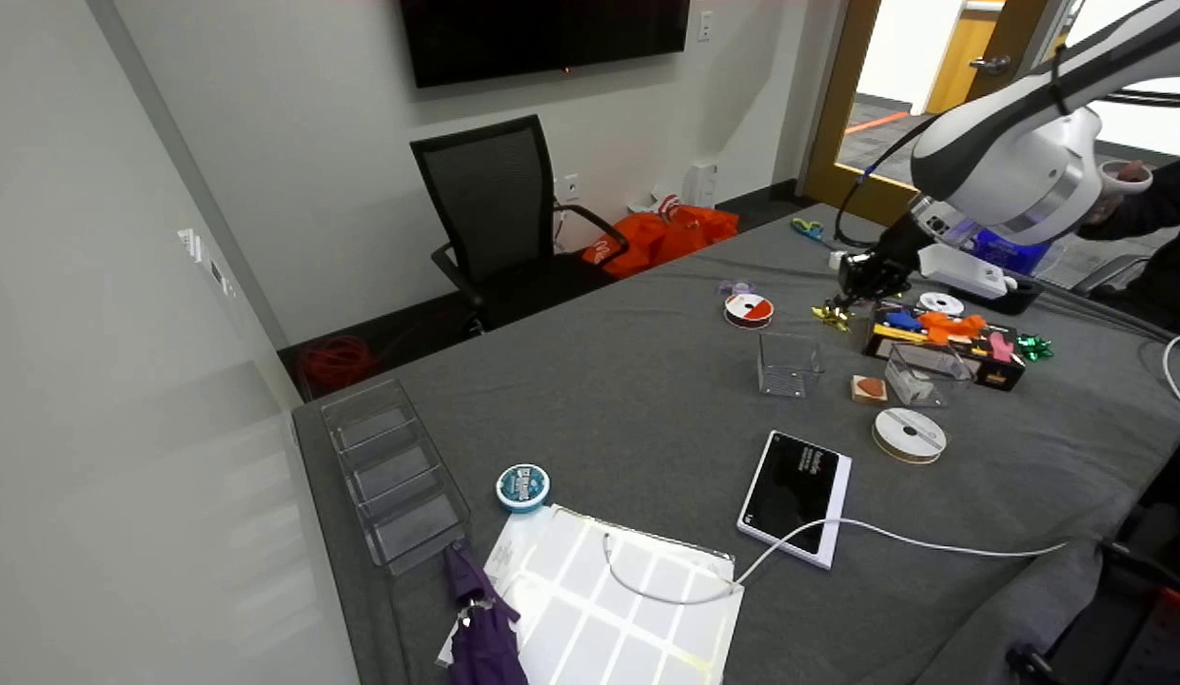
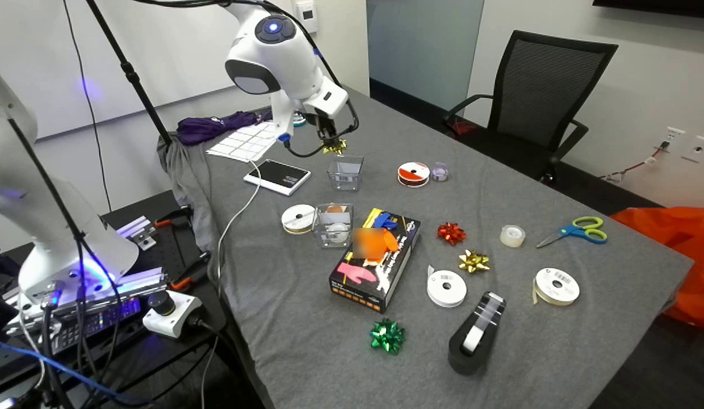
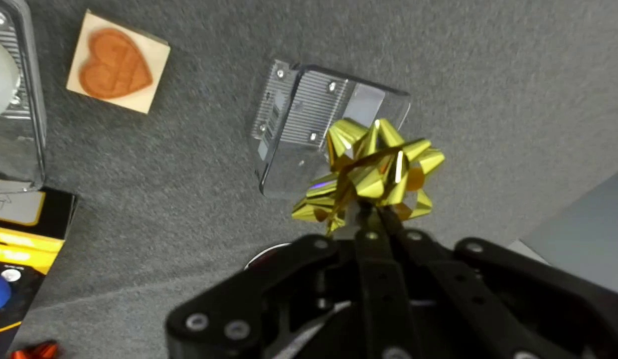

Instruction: Move the ribbon to the left

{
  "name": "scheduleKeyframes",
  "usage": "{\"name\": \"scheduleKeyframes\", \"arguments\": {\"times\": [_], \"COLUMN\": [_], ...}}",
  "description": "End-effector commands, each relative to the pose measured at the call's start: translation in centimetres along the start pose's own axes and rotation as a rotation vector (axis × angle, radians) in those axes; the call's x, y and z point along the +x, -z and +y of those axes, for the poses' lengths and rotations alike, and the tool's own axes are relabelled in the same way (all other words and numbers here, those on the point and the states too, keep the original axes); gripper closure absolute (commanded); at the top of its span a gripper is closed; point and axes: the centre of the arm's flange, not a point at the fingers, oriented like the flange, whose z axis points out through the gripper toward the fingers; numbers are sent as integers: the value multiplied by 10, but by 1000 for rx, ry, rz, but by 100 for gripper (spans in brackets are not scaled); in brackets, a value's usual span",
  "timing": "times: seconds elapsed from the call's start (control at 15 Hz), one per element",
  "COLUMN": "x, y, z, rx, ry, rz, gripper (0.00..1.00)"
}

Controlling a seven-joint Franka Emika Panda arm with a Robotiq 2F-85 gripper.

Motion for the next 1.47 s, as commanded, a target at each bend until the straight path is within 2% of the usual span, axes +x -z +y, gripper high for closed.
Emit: {"name": "scheduleKeyframes", "arguments": {"times": [0.0,0.33,0.6,0.93,1.2,1.27,1.4], "x": [33,78,107,126,136,137,140], "y": [-34,-57,-76,-100,-115,-117,-118], "z": [-9,-5,11,29,35,35,34], "rx": [-29,-87,-150,-229,-246,-246,-246], "ry": [-77,-190,-248,-299,-323,-325,-327], "rz": [68,159,192,209,224,222,222], "gripper": [100,100,100,100,100,74,68]}}
